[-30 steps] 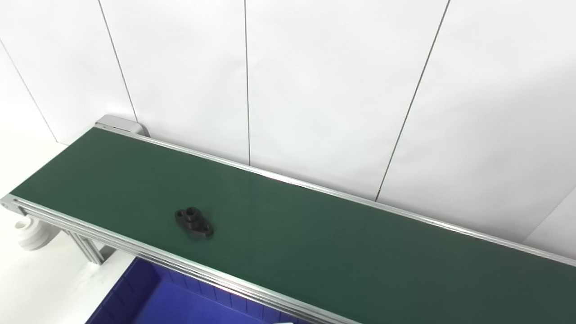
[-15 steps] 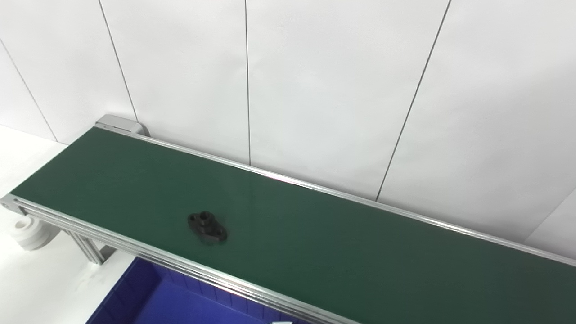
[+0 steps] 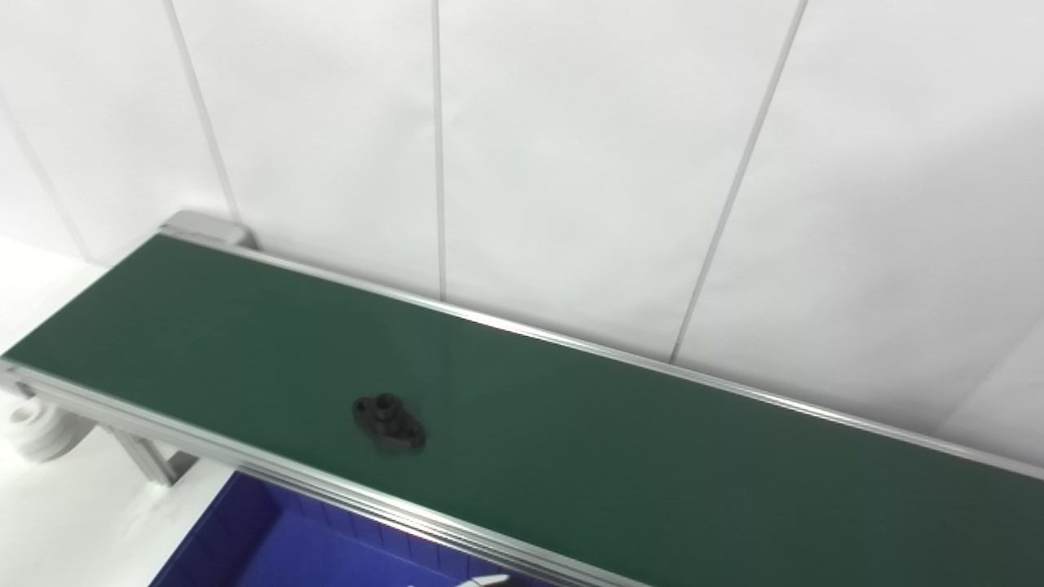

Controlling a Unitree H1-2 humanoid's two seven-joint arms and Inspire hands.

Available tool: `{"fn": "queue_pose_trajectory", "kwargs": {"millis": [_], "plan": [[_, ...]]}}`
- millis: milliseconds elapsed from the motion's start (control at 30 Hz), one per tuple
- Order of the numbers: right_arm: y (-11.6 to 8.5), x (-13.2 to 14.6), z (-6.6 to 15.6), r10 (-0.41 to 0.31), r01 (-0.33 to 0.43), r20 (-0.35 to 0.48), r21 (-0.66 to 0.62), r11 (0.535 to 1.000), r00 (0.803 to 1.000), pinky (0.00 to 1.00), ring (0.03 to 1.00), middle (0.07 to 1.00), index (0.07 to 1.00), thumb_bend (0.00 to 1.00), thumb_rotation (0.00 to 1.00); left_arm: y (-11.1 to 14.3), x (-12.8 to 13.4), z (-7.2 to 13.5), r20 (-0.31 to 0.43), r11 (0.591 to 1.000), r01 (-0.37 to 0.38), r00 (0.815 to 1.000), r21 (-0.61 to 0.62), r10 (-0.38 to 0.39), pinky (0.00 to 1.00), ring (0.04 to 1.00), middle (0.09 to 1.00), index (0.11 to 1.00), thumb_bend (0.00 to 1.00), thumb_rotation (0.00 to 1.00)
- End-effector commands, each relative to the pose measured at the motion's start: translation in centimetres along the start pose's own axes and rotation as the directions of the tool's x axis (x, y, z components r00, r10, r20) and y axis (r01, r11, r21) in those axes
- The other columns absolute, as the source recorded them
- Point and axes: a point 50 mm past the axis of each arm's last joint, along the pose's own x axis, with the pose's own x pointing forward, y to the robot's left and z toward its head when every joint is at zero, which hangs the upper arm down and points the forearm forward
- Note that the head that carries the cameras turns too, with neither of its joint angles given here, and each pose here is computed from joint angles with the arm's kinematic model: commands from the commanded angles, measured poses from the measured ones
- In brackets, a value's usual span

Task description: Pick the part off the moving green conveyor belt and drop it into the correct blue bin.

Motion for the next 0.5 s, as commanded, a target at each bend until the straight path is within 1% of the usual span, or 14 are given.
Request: {"fn": "queue_pose_trajectory", "kwargs": {"millis": [0, 167, 200, 367, 467], "plan": [[-0.3, 0.6, 1.2, -0.015, 0.014, 0.074, 0.013, 1.000, 0.997, 0.71, 0.819, 0.879, 0.921, 0.88, 0.45, 0.7, 0.3, 1.1, 0.067, 1.000, 0.000, 0.998, -0.003, 0.000, 0.78, 0.855, 0.887, 0.867, 0.83, 0.35], [-0.5, 0.7, 1.8, -0.023, 0.020, 0.092, 0.029, 0.999, 0.996, 0.73, 0.829, 0.880, 0.914, 0.87, 0.41, 1.1, 0.5, 1.3, 0.074, 1.000, 0.010, 0.997, -0.001, -0.010, 0.80, 0.877, 0.910, 0.890, 0.82, 0.36], [-0.6, 0.8, 1.8, -0.024, 0.021, 0.096, 0.028, 0.999, 0.995, 0.73, 0.831, 0.882, 0.915, 0.87, 0.42, 1.1, 0.5, 1.3, 0.074, 1.000, 0.011, 0.997, -0.006, -0.010, 0.81, 0.884, 0.917, 0.896, 0.83, 0.35], [-0.9, 1.3, 2.5, -0.077, 0.072, 0.129, 0.048, 0.996, 0.989, 0.76, 0.831, 0.870, 0.908, 0.88, 0.39, 1.2, 0.8, 1.7, 0.086, 1.000, 0.007, 0.996, -0.028, -0.004, 0.83, 0.887, 0.917, 0.906, 0.84, 0.33], [-1.2, 1.7, 3.7, -0.129, 0.113, 0.161, 0.104, 0.988, 0.978, 0.79, 0.836, 0.864, 0.901, 0.88, 0.35, 1.7, 0.8, 2.0, 0.096, 1.000, 0.016, 0.995, -0.024, -0.013, 0.85, 0.898, 0.924, 0.915, 0.84, 0.33]]}}
